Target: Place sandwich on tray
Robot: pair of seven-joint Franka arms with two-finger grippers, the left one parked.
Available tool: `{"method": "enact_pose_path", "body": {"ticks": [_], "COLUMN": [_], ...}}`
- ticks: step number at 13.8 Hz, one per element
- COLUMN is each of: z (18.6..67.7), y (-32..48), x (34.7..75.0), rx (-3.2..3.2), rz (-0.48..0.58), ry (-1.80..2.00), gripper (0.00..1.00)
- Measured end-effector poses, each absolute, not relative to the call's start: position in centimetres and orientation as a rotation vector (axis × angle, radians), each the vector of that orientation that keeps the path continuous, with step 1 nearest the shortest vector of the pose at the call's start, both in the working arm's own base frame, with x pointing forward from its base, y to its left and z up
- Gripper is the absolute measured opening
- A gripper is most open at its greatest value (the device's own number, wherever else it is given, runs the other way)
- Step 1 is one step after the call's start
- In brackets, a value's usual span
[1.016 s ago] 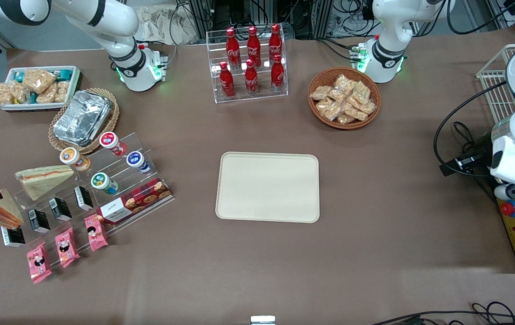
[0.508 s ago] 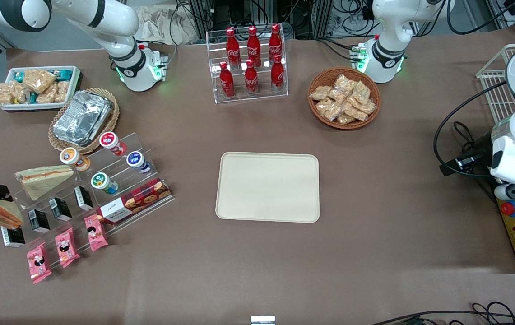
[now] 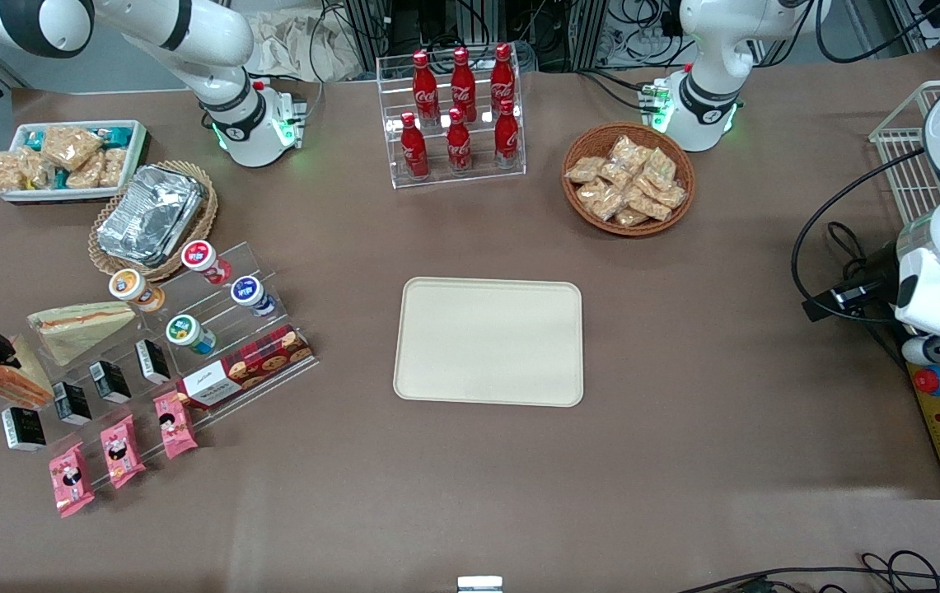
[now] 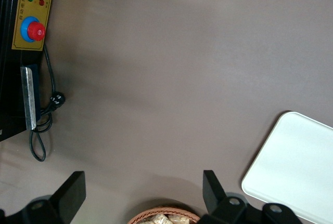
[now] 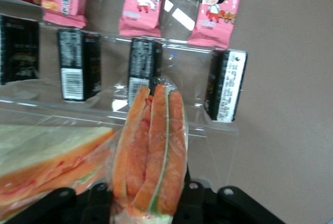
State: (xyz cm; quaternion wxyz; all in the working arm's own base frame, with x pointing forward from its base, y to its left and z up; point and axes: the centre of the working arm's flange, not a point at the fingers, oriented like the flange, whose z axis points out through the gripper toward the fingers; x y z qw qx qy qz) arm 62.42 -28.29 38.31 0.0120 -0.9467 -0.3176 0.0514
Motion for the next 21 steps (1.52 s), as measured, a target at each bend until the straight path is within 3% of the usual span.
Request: {"method": "enact_pose_path", "body": {"ticks": [3, 10, 15, 21], "z": [41.0, 51.9, 56.7, 55.8], "y": [-28.0, -22.3, -8.1, 12.7], "x": [62.3, 62.3, 63.5, 62.9], "rx": [-2.936, -2.916, -2.785, -2.713], "rz": [0.172, 0.084, 0.011, 0.016], "ry": [-0.990, -1.131, -1.420, -1.447], "gripper": [0.30, 0.30, 0.31, 0.32]}}
